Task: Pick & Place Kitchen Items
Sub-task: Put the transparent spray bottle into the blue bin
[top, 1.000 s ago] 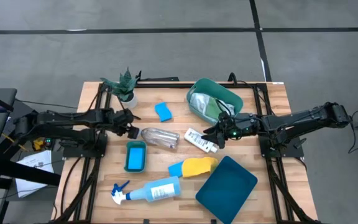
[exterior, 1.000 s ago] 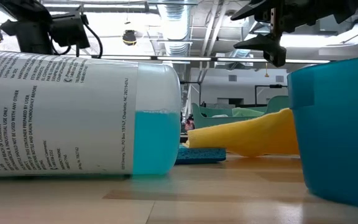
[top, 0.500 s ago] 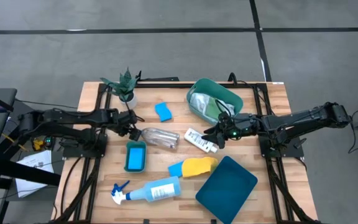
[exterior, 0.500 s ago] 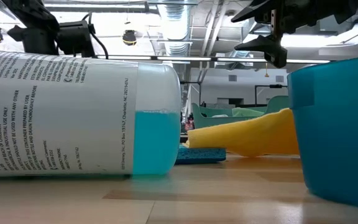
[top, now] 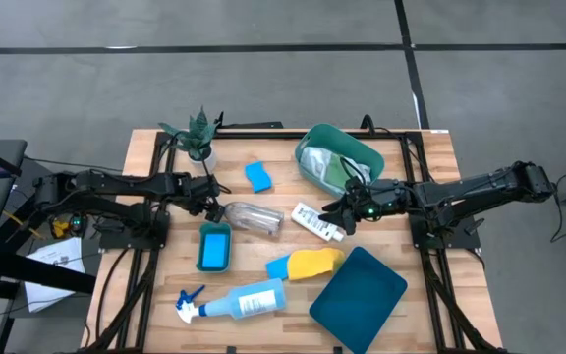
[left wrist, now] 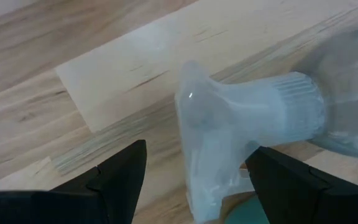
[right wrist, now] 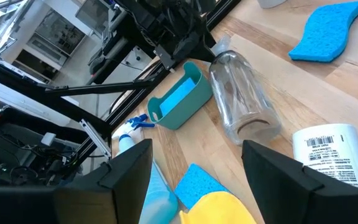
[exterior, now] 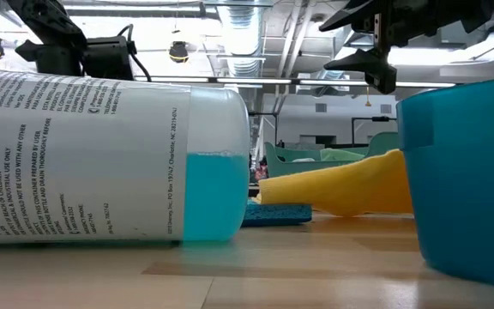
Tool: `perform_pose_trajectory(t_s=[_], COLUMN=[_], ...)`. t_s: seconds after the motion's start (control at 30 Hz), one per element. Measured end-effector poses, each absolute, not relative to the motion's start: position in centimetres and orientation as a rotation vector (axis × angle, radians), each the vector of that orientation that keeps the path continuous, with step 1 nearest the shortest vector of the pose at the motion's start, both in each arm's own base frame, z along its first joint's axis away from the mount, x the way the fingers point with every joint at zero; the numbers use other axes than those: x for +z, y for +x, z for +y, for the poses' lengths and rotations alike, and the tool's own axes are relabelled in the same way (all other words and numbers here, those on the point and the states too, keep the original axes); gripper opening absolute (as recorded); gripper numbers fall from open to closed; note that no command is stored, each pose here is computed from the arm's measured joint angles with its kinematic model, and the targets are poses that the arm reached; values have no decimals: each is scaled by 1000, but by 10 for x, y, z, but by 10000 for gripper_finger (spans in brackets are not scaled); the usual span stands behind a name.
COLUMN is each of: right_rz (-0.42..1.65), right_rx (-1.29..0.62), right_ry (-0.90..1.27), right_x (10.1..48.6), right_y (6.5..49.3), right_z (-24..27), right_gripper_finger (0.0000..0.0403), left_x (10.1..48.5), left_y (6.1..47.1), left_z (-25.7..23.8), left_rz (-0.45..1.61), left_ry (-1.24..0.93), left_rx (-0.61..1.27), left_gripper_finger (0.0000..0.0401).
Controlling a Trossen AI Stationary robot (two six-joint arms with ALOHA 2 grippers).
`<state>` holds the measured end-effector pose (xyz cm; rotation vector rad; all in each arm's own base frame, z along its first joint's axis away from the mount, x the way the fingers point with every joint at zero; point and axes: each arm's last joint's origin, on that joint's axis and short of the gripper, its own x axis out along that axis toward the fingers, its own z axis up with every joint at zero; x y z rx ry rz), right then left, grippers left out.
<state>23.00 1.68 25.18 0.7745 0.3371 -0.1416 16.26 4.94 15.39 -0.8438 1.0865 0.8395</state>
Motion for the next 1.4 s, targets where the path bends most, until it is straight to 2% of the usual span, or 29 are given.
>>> perform_pose_trajectory(t_s=[0.17,0.53,1.0,1.4], right_rz=[337,337,337,337], right_rx=[-142,-142,-142,-140], right_ry=[774,774,774,767], right_x=[252,252,252,252], right_y=[230,230,230,230], right_z=[17,17,17,17], right_gripper_finger=[240,240,240,240], left_x=[154,155,158,198], left_y=[163,167,167,155], left_z=[50,51,47,47], left_rz=[1079,1042,1020,730], left_ry=[-844,-847,-837,-802], left_rx=[838,826,799,785], left_gripper_finger=[247,113,113,113])
